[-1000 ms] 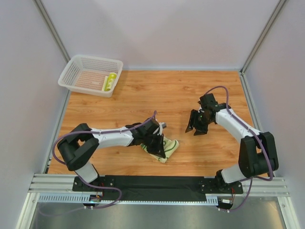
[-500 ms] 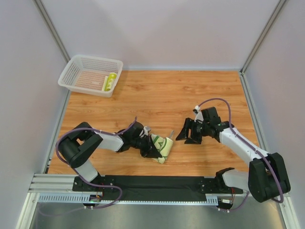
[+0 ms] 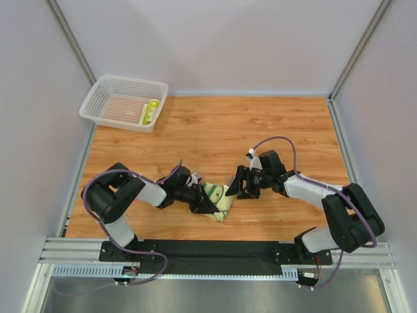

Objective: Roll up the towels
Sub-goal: Roll the towel

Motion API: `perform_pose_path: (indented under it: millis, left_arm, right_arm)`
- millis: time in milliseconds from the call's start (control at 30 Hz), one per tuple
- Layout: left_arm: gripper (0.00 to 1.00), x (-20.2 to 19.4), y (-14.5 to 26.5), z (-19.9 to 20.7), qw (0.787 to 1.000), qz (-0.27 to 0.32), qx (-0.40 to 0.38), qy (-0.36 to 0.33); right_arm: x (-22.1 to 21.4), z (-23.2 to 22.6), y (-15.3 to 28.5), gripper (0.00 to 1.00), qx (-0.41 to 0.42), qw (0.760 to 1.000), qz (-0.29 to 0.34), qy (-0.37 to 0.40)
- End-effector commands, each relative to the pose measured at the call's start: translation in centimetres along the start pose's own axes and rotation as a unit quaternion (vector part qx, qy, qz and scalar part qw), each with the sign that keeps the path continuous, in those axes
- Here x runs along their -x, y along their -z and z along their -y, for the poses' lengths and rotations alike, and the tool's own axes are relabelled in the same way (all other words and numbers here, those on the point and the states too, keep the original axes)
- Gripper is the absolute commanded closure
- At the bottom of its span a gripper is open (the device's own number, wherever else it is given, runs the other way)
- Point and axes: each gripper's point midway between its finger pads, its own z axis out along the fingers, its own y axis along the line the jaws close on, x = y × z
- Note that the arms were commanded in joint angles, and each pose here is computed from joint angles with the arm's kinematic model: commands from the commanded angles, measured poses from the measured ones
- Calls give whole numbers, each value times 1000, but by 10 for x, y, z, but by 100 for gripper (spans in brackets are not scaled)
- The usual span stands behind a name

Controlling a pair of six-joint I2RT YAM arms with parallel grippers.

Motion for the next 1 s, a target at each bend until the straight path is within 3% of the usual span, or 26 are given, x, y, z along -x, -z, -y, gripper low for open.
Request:
perform_pose_path:
  millis: [0,333,400,467,533,767,967]
  left_arm:
    - [100,2,0,-9,1000,-3,11,29]
    - [100,3,0,-8,1000,-4,8,29]
    - [100,3,0,-8,1000,-7,8,27]
    - [100,3,0,-6,1000,-8,7,22]
    - [100,3,0,-9,1000,-11,19,15]
    - [77,10,12,-22,992,18,115,-40]
    - [73,19,35,-25,973,65,198,-96]
  right_arm:
    - [13,-11,-10,28,27,999,12,21]
    - [7,-8,-39,33,21,999,-13,21]
    - [8,-6,-43,39,16,1000,-11,18]
    - [6,0,-47,56,0,1000,-14,11]
    - [6,4,-49,67,-11,1000,-18,5]
    - [4,20,-47,75,-67,997,-29,-8]
    - [1,21,-43,76,-103,994,-36,-3]
